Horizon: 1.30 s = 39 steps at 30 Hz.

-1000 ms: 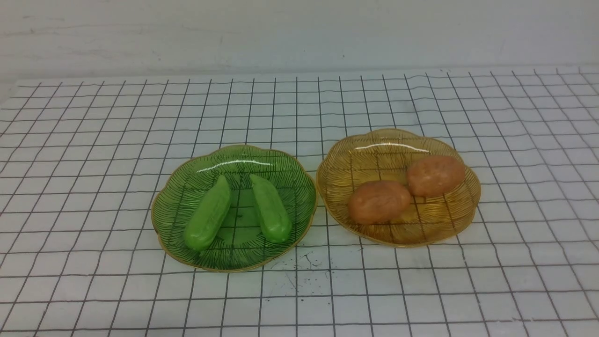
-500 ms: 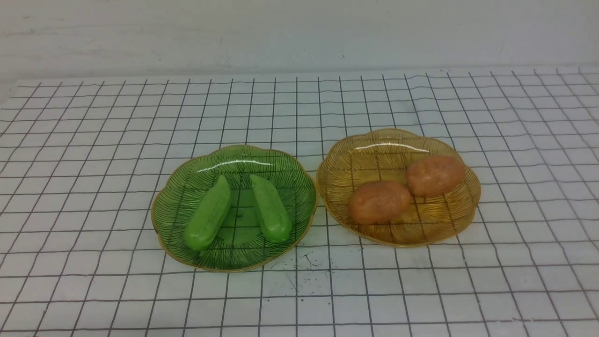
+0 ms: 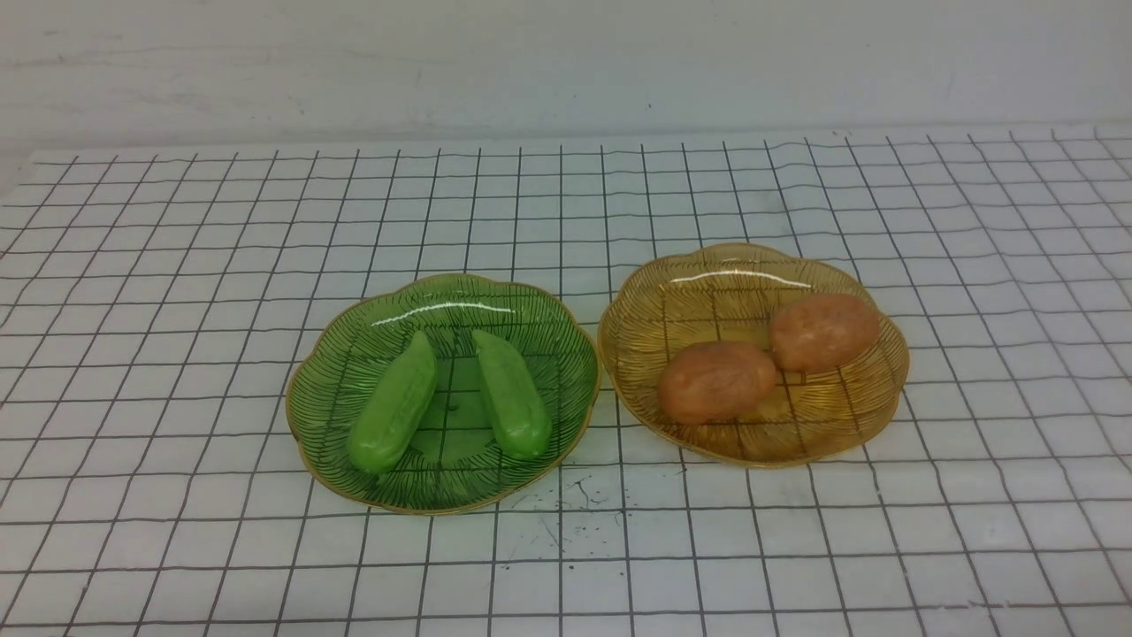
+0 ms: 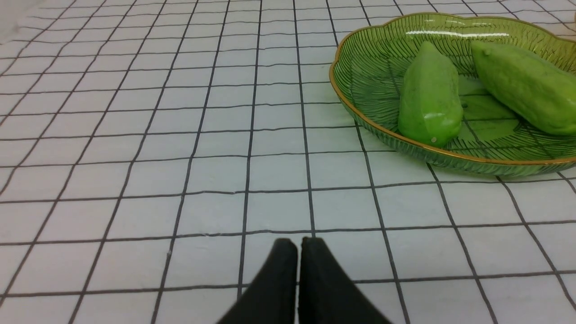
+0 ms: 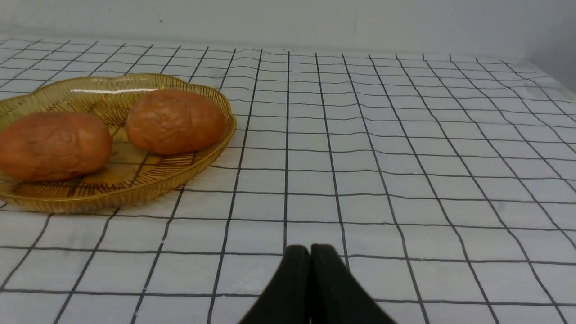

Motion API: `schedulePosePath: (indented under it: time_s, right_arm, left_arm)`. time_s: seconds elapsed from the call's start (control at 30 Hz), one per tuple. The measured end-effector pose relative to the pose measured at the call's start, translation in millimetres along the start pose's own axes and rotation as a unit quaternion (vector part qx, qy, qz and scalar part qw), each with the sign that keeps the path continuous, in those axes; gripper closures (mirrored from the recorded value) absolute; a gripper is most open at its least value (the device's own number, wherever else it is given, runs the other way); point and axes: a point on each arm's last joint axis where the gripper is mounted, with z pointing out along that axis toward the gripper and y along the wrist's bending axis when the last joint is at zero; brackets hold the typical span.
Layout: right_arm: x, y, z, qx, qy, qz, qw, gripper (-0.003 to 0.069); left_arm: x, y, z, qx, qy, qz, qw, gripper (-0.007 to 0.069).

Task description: Put different types of vegetables on the plate.

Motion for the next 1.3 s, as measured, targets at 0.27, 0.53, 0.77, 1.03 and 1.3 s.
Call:
schedulePosePath:
  time_s: [0.27, 0.53, 0.77, 1.03, 1.3]
  right_arm:
    - [0.1, 2.2, -0.1, -0.02, 0.002, -0.004, 1.0, 0.0673]
    - [0.1, 2.2, -0.1, -0.02, 0.002, -0.004, 1.0, 0.0673]
    - [0.1, 2.2, -0.1, -0.02, 0.002, -0.004, 1.0, 0.0673]
    - [0.1, 2.2, -0.1, -0.02, 0.002, -0.004, 1.0, 0.0673]
    - [0.1, 2.2, -0.1, -0.02, 0.002, -0.004, 1.0, 0.0673]
  left_arm:
    - [0.0, 0.1, 0.0, -0.001, 0.0, -0.001, 1.0, 0.0633]
    - [0.0, 0.1, 0.0, -0.001, 0.0, -0.001, 1.0, 0.0633]
    - [0.0, 0.1, 0.0, -0.001, 0.0, -0.001, 1.0, 0.0633]
    - [0.0, 0.1, 0.0, -0.001, 0.0, -0.001, 1.0, 0.0633]
    - [0.0, 0.1, 0.0, -0.001, 0.0, -0.001, 1.0, 0.0633]
